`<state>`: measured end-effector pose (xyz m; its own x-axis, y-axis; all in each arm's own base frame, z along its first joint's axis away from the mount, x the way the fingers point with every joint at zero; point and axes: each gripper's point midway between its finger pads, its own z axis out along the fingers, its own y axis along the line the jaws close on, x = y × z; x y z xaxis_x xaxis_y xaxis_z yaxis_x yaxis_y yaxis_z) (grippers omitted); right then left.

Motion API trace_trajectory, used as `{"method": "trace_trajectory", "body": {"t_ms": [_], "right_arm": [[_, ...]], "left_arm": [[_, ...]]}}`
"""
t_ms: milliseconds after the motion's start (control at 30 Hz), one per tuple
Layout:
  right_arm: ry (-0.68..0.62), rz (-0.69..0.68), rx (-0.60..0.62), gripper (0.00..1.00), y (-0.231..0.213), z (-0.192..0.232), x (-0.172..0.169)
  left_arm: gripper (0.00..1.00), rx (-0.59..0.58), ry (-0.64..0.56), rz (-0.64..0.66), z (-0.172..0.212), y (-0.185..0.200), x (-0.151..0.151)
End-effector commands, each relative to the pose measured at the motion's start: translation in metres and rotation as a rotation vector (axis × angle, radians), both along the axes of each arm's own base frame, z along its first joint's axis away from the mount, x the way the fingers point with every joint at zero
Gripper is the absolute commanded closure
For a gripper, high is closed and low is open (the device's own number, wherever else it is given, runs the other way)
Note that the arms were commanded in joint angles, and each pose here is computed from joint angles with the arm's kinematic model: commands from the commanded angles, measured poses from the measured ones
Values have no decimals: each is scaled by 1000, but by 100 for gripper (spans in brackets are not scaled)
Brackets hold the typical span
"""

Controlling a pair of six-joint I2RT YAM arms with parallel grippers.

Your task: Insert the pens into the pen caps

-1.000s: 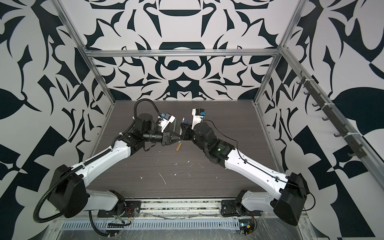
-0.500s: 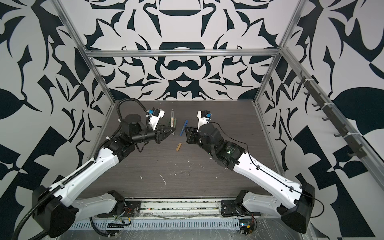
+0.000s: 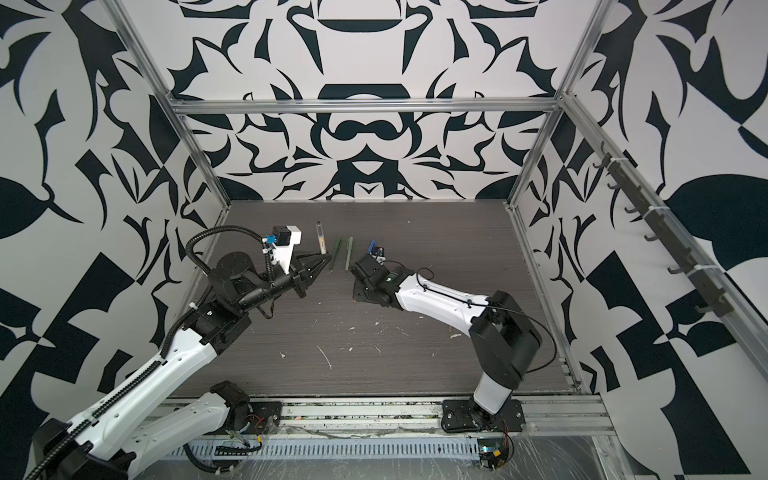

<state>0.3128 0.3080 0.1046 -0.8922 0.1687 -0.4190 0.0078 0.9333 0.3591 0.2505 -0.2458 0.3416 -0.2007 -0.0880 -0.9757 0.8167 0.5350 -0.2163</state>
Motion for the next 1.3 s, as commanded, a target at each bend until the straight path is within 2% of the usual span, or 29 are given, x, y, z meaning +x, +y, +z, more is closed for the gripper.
{"method": "trace_trajectory", "body": {"t_ms": [0,300,600,967,1267], "right_arm": [[43,-12,95,74,17,8,24],[141,-19,9,72,31,-37,43],[142,-49,-43,73,22,-50,49],[159,-47,-44,80,25,-60,50],[168,-46,-52,79,24,-67,48]], "left_arm": [[93,-64,-61,-71,19,-4,-14],[93,-66,-58,-77,22,-4,-16],[93,-77,-41,-109,23,-7,-20],[93,-69,-34,-107,21,-8,-18],[93,-61,-24,-111,18,-10,-17]]}}
